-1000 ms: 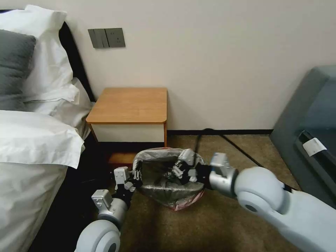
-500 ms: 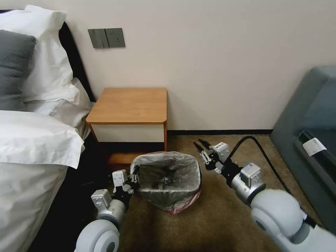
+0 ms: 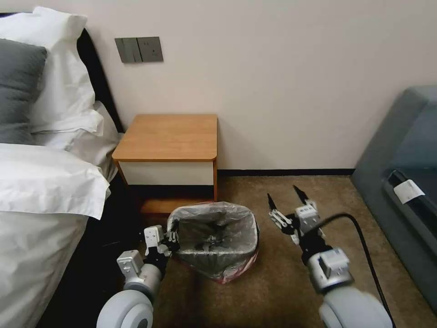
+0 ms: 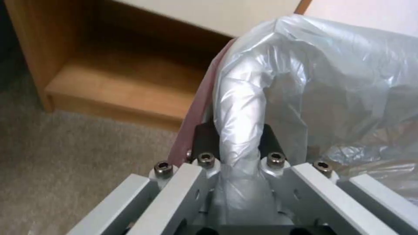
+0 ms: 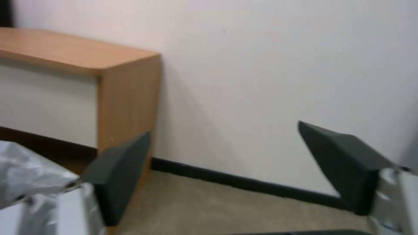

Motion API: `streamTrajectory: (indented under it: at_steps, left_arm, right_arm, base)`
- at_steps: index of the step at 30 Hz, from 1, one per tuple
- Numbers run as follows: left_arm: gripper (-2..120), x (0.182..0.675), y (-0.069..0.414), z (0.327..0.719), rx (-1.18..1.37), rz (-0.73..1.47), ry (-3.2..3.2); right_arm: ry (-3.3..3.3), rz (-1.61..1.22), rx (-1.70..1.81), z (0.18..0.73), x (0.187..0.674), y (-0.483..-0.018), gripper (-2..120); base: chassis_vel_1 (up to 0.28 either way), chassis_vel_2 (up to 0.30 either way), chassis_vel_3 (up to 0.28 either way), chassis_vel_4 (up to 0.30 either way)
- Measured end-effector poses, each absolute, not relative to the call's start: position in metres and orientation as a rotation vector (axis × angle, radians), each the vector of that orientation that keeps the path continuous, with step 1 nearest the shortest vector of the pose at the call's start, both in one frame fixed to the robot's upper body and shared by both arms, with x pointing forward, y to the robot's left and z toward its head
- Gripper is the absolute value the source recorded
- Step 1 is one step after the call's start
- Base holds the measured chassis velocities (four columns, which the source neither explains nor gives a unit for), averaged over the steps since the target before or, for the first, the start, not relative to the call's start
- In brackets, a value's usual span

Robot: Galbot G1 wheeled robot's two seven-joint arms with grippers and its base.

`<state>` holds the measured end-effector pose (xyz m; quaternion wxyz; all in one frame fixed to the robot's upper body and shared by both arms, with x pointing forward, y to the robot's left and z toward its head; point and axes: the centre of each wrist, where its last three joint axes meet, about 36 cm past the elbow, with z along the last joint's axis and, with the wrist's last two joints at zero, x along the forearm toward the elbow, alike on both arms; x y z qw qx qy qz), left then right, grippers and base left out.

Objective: Pick up the garbage bag from the table and place it over the trash can.

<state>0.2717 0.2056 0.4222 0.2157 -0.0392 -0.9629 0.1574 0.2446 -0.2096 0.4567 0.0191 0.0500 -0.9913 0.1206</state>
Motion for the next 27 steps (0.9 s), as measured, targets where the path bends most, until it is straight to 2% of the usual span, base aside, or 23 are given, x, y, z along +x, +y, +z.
streamTrajectory:
  at_steps: [2,3,17,27]
  left_arm:
    - [5,0.264,0.202,0.419,-0.107,0.414,-2.646]
    - [5,0.26,0.198,0.417,-0.107,0.408,-2.636]
    - [5,0.239,0.163,0.403,-0.135,0.41,-2.578]
    - [5,0.236,0.16,0.396,-0.131,0.397,-2.556]
  right_arm:
    - [-3.077,0.369,0.076,0.45,0.233,-0.218,100]
    - [-3.079,0.365,0.062,0.448,0.231,-0.22,100]
    - [-3.093,0.34,0.063,0.448,0.235,-0.22,100]
    - [-3.1,0.328,0.05,0.447,0.232,-0.221,100]
  base:
    - [0.0,0.0,0.0,0.0]
    - [0.0,0.0,0.0,0.0]
    - [0.0,0.0,0.0,0.0]
    - [0.0,0.0,0.0,0.0]
